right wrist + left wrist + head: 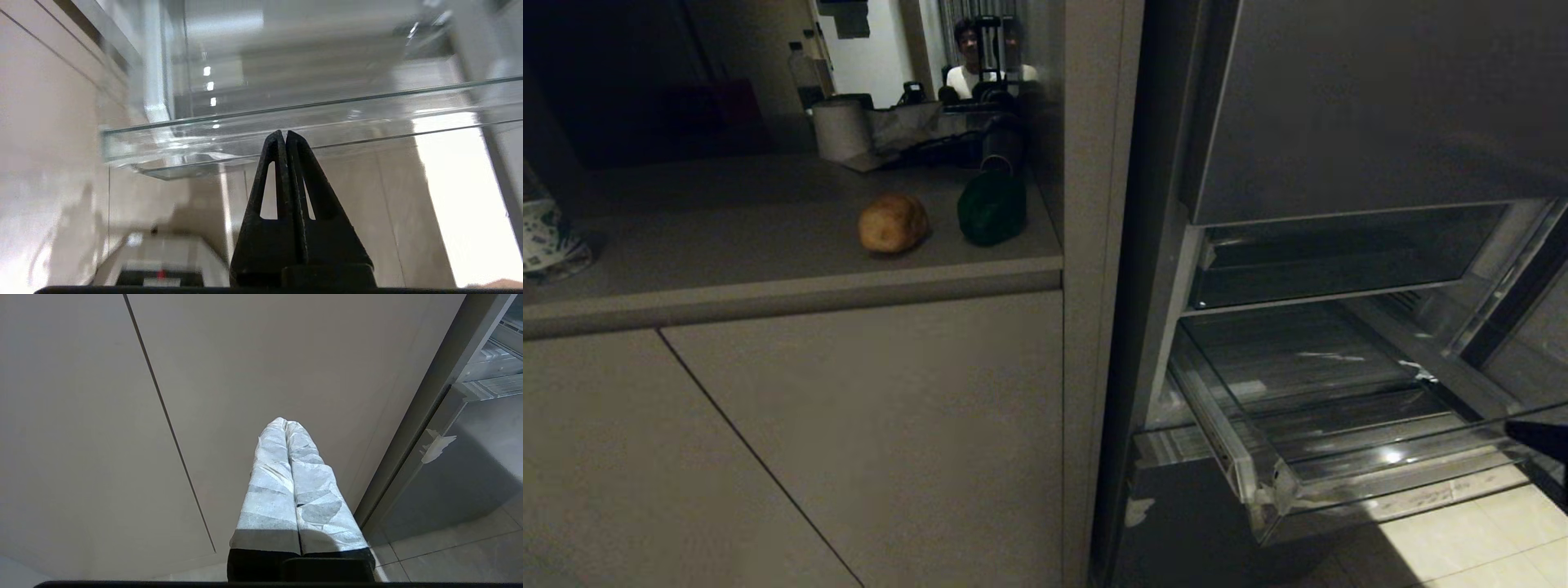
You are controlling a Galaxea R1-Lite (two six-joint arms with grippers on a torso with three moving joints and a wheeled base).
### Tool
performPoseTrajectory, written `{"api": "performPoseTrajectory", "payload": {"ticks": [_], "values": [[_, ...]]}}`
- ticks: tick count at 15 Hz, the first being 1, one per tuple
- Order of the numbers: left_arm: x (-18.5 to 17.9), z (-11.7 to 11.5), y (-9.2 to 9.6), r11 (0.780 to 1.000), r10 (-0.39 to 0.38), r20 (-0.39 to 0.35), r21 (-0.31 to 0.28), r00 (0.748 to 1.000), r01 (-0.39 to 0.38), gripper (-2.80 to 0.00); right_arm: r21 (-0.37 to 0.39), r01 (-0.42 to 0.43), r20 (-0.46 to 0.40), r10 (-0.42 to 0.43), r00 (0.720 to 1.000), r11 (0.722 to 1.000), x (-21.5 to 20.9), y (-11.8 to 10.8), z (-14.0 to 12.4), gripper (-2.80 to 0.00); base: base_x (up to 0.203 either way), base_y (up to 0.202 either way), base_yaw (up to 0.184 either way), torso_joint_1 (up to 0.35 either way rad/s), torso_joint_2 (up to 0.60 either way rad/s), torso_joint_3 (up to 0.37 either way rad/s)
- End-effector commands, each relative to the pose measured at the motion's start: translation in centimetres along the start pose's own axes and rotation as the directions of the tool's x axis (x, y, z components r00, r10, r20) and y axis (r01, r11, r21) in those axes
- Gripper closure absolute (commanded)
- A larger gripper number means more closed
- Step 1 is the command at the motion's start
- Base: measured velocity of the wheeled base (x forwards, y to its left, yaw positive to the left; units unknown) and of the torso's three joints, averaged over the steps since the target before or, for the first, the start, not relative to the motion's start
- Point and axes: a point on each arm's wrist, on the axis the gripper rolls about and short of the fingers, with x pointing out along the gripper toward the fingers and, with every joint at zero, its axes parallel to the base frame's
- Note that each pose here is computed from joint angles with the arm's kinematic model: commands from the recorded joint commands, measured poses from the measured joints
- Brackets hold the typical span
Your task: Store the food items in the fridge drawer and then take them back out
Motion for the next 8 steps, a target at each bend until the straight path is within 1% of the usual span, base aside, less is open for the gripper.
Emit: {"api": "performPoseTrajectory", "payload": {"ticks": [1,3,6,8], "values": [[0.0,0.0,0.0,1.000,0.000,-0.001,-0.001,1.000,0.000,0.00,-0.004,0.003,0.189,-0.002,0.982,1.000,-5.3,0.1,-2.3,0.00,0.000,0.000,0.000,0.000,0.00,0.000],[0.0,0.0,0.0,1.000,0.000,-0.001,-0.001,1.000,0.000,0.00,-0.005,0.005,0.283,-0.003,0.959,1.000,-7.7,0.2,-4.9,0.00,0.000,0.000,0.000,0.000,0.00,0.000],[0.0,0.0,0.0,1.000,0.000,0.000,0.002,1.000,0.000,0.00,-0.009,0.008,0.430,-0.003,0.903,1.000,-10.4,0.3,-9.1,0.00,0.000,0.000,0.000,0.000,0.00,0.000],[0.0,0.0,0.0,1.000,-0.002,0.000,0.002,1.000,0.002,0.00,-0.020,0.006,0.465,0.004,0.885,1.000,-10.5,0.3,-11.9,0.00,0.000,0.000,0.000,0.000,0.00,0.000]]}}
